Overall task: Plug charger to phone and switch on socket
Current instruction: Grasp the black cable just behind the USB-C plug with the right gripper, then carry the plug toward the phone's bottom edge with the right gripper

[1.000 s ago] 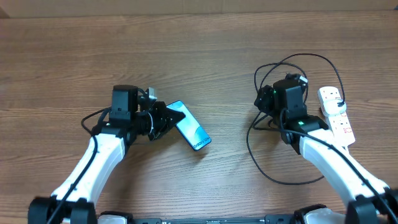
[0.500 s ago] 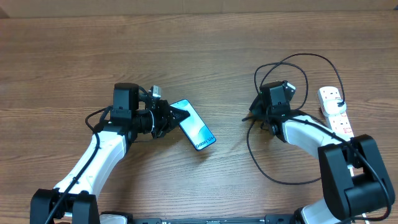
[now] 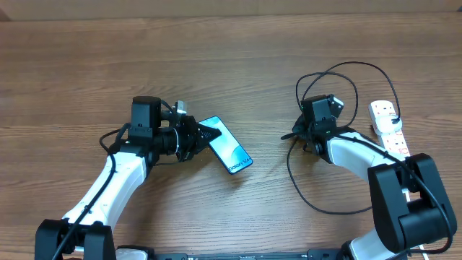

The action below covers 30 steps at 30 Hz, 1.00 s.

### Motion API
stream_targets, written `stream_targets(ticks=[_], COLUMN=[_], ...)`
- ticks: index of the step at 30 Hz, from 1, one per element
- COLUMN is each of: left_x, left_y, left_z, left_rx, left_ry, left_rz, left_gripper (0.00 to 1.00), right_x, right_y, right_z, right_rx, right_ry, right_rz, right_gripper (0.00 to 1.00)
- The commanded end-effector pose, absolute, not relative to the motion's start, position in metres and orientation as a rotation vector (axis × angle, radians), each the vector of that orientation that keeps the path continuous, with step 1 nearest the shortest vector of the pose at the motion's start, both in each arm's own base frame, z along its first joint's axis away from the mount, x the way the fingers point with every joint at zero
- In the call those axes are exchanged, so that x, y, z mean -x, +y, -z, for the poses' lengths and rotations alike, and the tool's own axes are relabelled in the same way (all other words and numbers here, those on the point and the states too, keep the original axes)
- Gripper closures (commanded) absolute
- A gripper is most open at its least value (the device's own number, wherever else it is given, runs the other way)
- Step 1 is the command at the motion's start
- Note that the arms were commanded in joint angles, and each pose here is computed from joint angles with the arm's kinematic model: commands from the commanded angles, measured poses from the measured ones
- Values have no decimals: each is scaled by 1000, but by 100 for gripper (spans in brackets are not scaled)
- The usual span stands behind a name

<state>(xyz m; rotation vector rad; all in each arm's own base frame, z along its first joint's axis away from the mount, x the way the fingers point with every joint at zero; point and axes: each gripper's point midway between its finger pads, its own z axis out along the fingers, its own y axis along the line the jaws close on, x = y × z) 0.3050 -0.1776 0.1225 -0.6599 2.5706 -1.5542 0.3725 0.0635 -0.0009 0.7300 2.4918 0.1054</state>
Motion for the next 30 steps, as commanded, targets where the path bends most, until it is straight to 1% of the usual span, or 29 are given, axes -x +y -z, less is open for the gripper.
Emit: stream_targets(ticks=[1, 3, 6, 9, 13, 17, 20, 24, 25, 30], left_x=[-300, -300, -299, -300, -307, -320, -326, -327, -326, -324], left_y=[-182, -182, -183, -179, -167, -146, -132, -127, -127, -130], left_z=[-134, -135, -139, -147, -167, -180, -187, -199, -202, -203], left_rx=[641, 642, 624, 565, 420, 392, 388, 304, 276, 252], left_ry=[2558, 2558, 2548, 2511, 2396, 2294, 2239, 2184, 2174, 2172], left_rz=[1664, 1666, 1706, 1759, 1851, 1863, 1861, 1891, 1897, 1907], left_gripper=[96, 96, 96, 96, 96, 96, 96, 96, 96, 96], right_x=[-363, -365, -366, -358, -335, -293, -254, -213, -195, -163], right_y=[75, 83, 91, 94, 96, 124, 143, 153, 160, 188], right_z=[1, -16, -50, -85, -129, -161, -171, -164, -160, -159], right_rx=[-717, -693, -577, -502, -447, -149, 88, 223, 286, 526], right_ry=[2568, 2571, 2579, 2585, 2591, 2632, 2677, 2785, 2842, 2860], right_rz=[-179, -232, -282, -308, -365, -585, -718, -752, -754, -778], right_gripper=[96, 96, 96, 96, 96, 96, 96, 96, 96, 96])
